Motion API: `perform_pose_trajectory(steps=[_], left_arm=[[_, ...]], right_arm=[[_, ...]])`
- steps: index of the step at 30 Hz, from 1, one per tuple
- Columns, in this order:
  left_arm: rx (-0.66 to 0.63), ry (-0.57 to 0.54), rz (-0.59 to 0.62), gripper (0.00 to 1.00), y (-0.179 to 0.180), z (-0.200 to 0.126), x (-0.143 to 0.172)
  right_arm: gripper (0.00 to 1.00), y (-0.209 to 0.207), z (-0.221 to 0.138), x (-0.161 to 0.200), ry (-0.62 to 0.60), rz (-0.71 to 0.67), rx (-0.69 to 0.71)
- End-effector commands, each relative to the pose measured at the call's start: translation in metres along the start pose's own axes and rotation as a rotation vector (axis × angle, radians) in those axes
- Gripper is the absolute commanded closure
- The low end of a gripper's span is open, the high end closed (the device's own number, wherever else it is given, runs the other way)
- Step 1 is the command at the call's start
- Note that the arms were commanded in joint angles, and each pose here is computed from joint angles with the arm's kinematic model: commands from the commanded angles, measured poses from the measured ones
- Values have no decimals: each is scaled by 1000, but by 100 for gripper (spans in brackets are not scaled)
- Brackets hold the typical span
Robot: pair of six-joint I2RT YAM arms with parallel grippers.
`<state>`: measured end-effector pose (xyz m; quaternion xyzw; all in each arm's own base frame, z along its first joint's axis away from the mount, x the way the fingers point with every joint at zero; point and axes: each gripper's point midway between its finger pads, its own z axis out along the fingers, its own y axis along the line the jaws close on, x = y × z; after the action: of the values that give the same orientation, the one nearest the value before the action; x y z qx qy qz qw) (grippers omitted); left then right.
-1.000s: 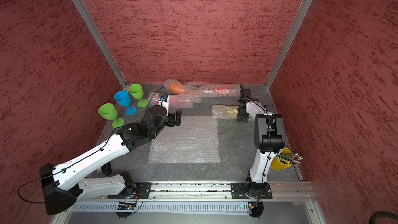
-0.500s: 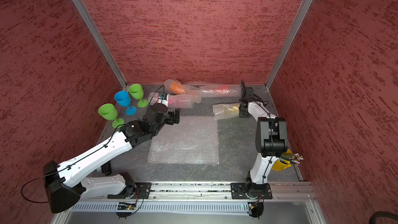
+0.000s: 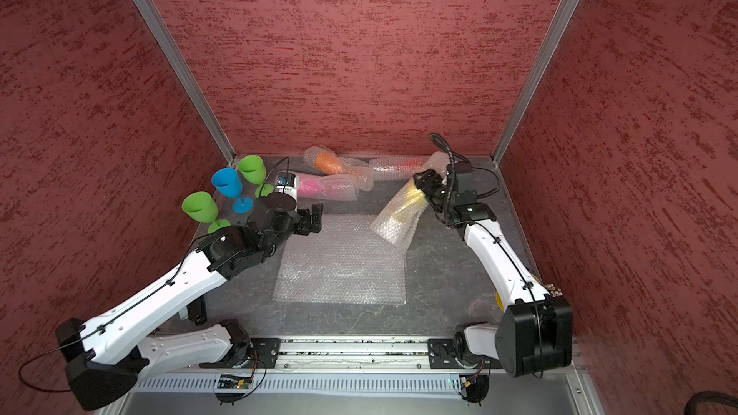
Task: Unpack wine glasses from bubble wrap
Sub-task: Pick up the bubble wrap from the center of the board, then place the bubble wrap at the center of the board.
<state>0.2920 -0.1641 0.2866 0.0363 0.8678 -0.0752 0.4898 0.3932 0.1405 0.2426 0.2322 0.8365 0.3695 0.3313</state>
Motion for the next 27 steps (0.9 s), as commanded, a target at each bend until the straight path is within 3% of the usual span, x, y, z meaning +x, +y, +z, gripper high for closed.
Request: perform_pose_trajectory(steps=[1, 3, 8, 14, 19, 21, 22, 27], left_arm=[[11, 100, -38, 1, 17, -3, 27], [2, 98, -51, 1, 28, -2, 29], [-29, 74, -52, 1, 39, 1, 32], [-19, 85, -59, 1, 40, 5, 44], [-10, 80, -61, 1, 39, 5, 44], [-10, 74, -64, 1, 40, 4, 42], [-9, 74, -62, 1, 40, 4, 43], [-6, 73, -57, 1, 40, 3, 44]], right_arm=[[29, 8, 18, 84, 327, -173, -2], [29, 4, 31, 115, 427, -174, 21], [29, 9, 57, 167, 549, -159, 34], [29, 3, 90, 200, 586, -135, 80], [26, -11, 106, 213, 615, -116, 134], [6, -17, 109, 215, 619, -124, 159], [1, -19, 110, 213, 613, -138, 171], [1, -2, 102, 179, 489, -250, 200]])
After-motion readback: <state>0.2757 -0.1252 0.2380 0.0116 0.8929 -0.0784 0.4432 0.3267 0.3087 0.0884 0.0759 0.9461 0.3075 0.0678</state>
